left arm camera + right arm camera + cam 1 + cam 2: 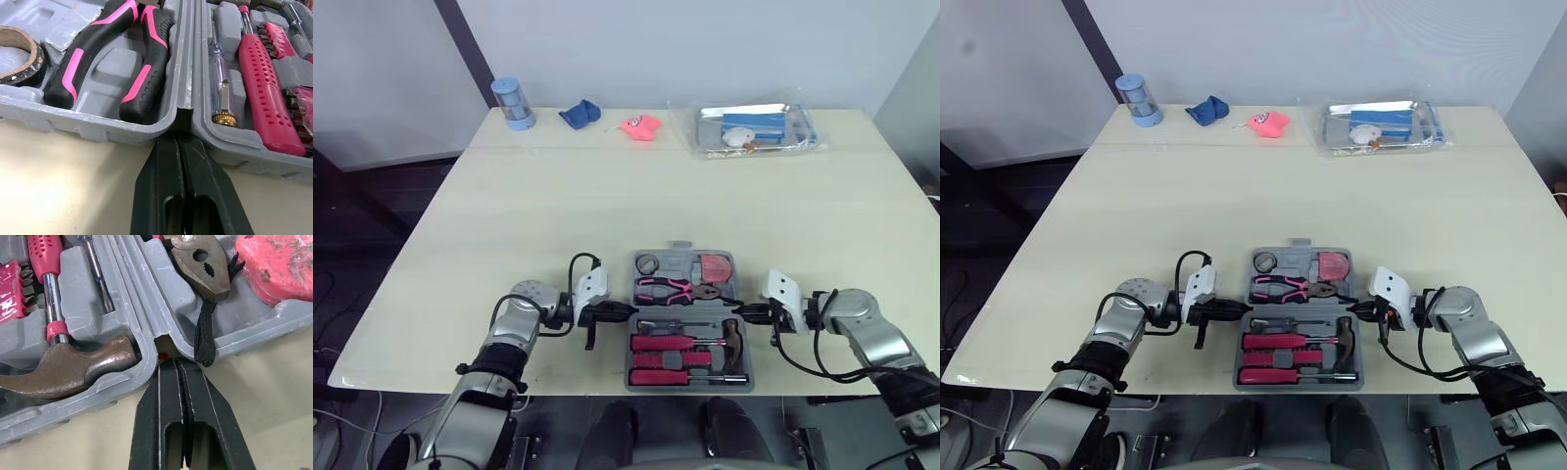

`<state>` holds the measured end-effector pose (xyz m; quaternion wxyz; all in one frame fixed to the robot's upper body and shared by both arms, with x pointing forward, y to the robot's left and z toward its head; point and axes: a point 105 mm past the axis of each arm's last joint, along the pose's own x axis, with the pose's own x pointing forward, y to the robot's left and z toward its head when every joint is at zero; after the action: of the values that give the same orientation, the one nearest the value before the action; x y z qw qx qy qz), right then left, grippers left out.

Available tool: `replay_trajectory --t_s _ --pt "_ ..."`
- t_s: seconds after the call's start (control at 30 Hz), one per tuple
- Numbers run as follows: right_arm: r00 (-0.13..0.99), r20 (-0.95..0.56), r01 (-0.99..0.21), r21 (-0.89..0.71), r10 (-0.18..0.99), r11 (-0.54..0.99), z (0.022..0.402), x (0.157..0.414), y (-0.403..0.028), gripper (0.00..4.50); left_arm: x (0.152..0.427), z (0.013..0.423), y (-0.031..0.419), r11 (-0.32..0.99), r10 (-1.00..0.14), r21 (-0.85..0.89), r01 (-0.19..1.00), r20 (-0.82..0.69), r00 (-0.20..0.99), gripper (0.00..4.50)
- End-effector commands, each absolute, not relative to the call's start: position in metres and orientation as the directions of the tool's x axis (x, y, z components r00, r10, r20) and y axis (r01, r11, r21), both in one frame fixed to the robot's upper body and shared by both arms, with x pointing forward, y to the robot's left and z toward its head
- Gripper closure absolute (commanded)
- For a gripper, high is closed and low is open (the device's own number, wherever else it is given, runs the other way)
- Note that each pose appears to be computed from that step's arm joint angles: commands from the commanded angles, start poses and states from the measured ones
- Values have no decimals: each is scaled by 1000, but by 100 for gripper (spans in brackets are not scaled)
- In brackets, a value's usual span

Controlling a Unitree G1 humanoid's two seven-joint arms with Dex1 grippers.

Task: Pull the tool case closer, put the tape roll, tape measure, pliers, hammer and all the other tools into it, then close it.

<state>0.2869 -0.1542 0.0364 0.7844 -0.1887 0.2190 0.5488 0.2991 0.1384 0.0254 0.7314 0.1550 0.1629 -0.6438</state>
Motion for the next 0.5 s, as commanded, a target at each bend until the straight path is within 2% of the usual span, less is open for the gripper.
replay_trajectory --t_s 0.03,0.27,0.5 --pt "276 -519 -957 -68 809 282 44 282 -144 450 287 12 127 58 -888 -29 998 -459 38 445" --pt "350 -530 -933 -121 773 339 47 293 -161 450 291 19 136 87 -886 10 996 -455 82 445" --pt "469 -509 -869 -121 721 479 62 312 -197 450 292 50 159 139 -894 100 985 -415 169 445"
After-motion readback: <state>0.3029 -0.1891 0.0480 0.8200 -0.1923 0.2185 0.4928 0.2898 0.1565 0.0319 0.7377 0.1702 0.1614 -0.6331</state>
